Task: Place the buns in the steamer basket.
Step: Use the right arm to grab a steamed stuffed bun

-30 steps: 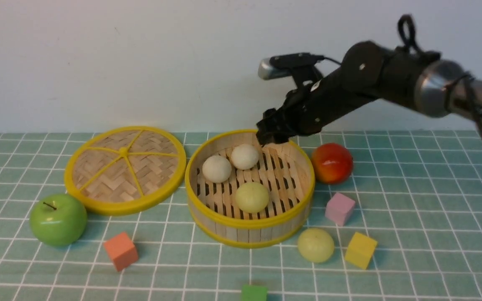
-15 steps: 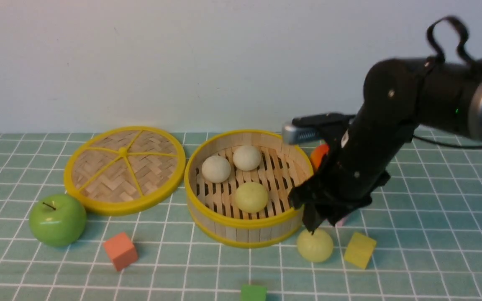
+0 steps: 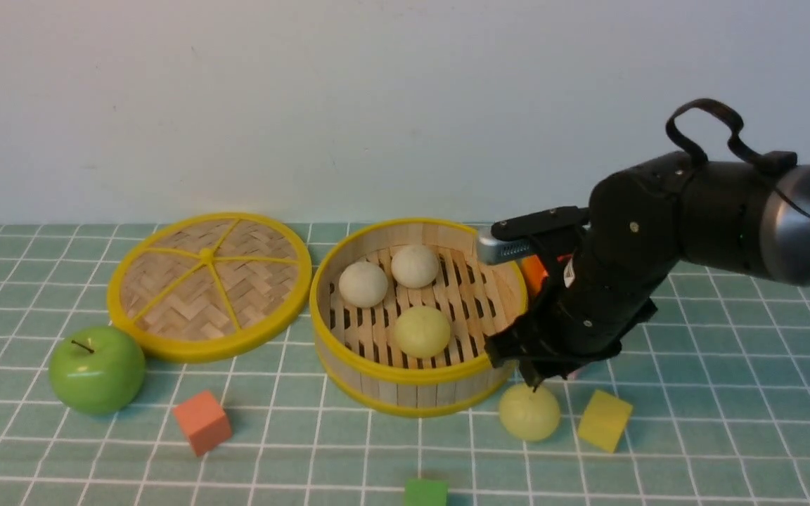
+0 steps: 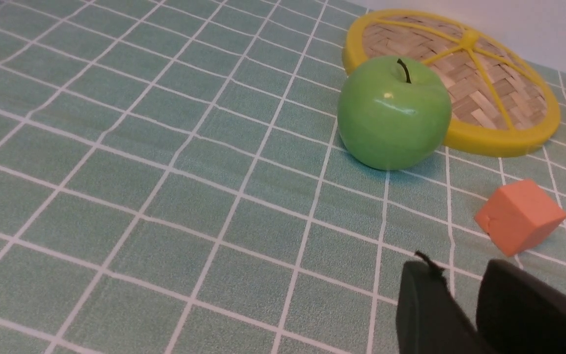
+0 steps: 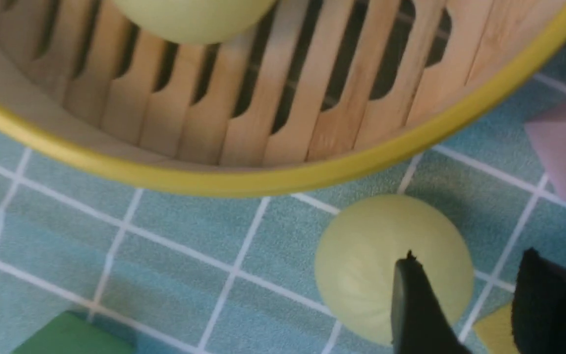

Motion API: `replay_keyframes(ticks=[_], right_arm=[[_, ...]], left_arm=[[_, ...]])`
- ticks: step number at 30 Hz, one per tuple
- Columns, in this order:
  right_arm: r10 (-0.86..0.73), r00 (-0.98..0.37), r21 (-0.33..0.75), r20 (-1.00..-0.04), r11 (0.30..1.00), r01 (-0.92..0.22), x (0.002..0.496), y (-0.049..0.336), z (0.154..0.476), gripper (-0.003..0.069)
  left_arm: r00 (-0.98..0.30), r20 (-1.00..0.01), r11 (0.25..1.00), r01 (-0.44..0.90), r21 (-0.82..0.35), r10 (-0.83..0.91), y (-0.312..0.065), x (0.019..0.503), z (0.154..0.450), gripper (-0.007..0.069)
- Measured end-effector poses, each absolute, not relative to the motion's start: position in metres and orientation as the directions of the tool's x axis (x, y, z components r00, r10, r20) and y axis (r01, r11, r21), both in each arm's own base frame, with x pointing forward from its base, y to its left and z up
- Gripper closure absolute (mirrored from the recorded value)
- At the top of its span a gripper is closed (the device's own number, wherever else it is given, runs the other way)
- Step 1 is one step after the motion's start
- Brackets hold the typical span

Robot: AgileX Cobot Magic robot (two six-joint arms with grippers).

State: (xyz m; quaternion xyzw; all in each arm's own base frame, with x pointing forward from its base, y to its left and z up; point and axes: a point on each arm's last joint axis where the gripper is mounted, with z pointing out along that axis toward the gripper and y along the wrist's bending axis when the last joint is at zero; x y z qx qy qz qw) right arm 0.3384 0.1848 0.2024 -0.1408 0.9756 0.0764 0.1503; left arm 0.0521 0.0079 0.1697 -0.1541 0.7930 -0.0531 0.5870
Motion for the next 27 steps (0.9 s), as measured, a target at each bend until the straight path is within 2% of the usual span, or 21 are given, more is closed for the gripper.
replay_keyframes(ticks=[5,21,25,27], right_arm=[[-0.241,-0.928,0.112,-0.284,0.953,-0.282,0.34,0.187,0.19,0.0372],[-0.211,-0.937,0.138,-0.278,0.957,-0.256,0.346,0.191,0.173,0.0375],[-0.212,-0.941,0.133,-0.265,0.958,-0.254,0.347,0.192,0.165,0.0415],[-0.213,-0.94,0.133,-0.268,0.958,-0.255,0.348,0.192,0.165,0.0489]], left_arm=[[-0.263,-0.915,0.947,-0.182,-0.265,-0.307,0.008,0.052,0.17,0.046],[-0.263,-0.915,0.947,-0.182,-0.265,-0.307,0.008,0.052,0.17,0.0442],[-0.263,-0.915,0.947,-0.182,-0.265,-0.307,0.008,0.052,0.17,0.0442],[-0.263,-0.915,0.947,-0.182,-0.265,-0.307,0.008,0.052,0.17,0.0441]])
